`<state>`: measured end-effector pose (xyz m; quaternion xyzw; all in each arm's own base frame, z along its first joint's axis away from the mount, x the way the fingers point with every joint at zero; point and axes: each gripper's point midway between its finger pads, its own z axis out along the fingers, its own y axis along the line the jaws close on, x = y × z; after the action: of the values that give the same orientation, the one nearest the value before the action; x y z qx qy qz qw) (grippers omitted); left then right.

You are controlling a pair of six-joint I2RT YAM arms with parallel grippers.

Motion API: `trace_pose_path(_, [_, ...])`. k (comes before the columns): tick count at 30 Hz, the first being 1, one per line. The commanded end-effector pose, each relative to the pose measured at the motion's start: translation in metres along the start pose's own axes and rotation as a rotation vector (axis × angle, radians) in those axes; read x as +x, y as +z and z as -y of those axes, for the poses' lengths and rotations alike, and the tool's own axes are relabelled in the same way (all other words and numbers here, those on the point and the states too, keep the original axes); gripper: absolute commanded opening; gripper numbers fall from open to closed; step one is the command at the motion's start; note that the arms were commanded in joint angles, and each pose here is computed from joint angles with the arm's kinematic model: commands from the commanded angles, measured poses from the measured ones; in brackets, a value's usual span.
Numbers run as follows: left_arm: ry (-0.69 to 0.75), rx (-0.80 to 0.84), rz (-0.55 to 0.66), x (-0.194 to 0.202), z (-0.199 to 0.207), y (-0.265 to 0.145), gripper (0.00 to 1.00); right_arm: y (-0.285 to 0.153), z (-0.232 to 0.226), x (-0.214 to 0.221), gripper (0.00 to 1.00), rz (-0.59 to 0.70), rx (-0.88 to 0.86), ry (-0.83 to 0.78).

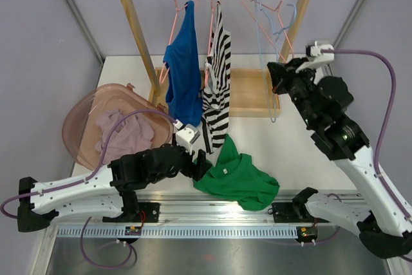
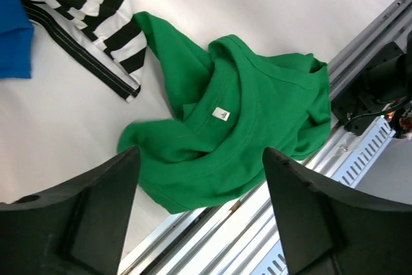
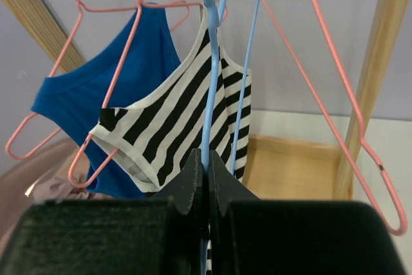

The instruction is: Remove the tank top from the hanger

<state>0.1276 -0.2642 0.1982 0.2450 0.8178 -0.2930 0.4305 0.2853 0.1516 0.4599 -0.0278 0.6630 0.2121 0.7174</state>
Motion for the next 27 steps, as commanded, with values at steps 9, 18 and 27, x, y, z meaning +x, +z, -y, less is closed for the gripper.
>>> trace_pose_path(9, [-0.038, -0.086, 0.059, -0.011, -0.02, -0.026, 0.99, 0.085, 0.001, -0.03, 0.0, -0.127, 0.064, -0.058])
trace_pose_path(18, [-0.021, -0.097, 0.09, -0.03, -0.01, -0.026, 0.99, 0.126, 0.03, -0.027, 0.0, -0.19, 0.075, -0.045])
trace_pose_path(27, [0.011, -0.104, 0.076, -0.033, 0.006, -0.005, 0.99, 0.122, 0.032, -0.02, 0.18, -0.241, 0.068, -0.023])
